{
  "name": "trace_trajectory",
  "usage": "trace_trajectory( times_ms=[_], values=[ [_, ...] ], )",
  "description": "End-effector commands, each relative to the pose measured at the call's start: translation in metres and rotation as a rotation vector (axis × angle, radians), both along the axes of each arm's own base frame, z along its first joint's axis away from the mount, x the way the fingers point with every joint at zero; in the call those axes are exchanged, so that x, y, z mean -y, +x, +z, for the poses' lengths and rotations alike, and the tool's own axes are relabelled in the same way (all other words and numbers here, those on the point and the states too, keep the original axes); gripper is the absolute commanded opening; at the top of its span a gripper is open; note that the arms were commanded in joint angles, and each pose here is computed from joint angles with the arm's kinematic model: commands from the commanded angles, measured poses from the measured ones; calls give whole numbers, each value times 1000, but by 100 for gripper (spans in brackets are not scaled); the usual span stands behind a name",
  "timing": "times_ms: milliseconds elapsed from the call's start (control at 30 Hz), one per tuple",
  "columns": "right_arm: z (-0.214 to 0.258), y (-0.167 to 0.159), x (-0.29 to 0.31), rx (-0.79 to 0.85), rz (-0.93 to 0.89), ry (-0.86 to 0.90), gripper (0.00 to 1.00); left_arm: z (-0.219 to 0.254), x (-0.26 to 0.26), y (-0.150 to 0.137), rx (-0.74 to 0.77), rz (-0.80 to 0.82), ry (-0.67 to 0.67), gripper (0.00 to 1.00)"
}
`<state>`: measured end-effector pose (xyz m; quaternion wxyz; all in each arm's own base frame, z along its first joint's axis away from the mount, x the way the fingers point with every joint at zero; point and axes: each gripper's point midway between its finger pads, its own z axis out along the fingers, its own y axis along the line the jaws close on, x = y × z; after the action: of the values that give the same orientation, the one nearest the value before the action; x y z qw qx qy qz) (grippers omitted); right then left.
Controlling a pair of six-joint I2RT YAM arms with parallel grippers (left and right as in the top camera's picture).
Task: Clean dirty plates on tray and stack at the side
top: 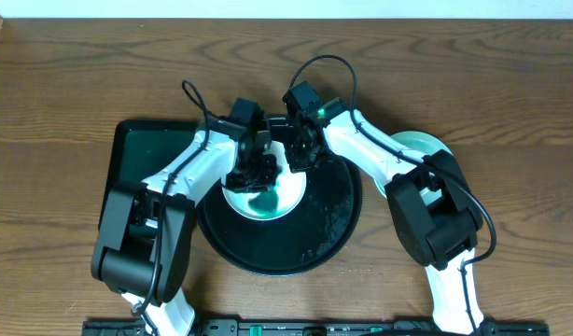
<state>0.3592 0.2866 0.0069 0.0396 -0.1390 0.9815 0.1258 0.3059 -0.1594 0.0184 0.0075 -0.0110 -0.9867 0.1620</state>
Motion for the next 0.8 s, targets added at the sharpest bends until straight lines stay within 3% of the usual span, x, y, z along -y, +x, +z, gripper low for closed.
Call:
trace_trajectory(
  times_ms=[0, 67, 233, 300, 433, 533, 767],
  values=[
    [-10, -12, 2, -36, 13, -18, 1, -13, -9, 25, 85, 80, 86, 7],
    [-10, -11, 2, -36, 13, -18, 1, -16, -54, 42, 174, 227, 338, 7],
    [-10, -12, 2, -37, 13, -18, 1, 4, -113, 27, 164, 362, 667, 7],
    [-10, -12, 2, -38, 14, -20, 1, 23, -113, 25, 125, 347, 681, 8],
    [-9, -13, 0, -41, 37, -6, 1, 56, -90, 24, 75, 267, 563, 7],
    [-6, -18, -7, -55, 82, 35, 1, 94, -86, 27, 117, 258, 515, 7],
    [18, -16, -8, -8, 119, 55, 1, 170, -144, 18, 241, 396, 462, 8]
  ],
)
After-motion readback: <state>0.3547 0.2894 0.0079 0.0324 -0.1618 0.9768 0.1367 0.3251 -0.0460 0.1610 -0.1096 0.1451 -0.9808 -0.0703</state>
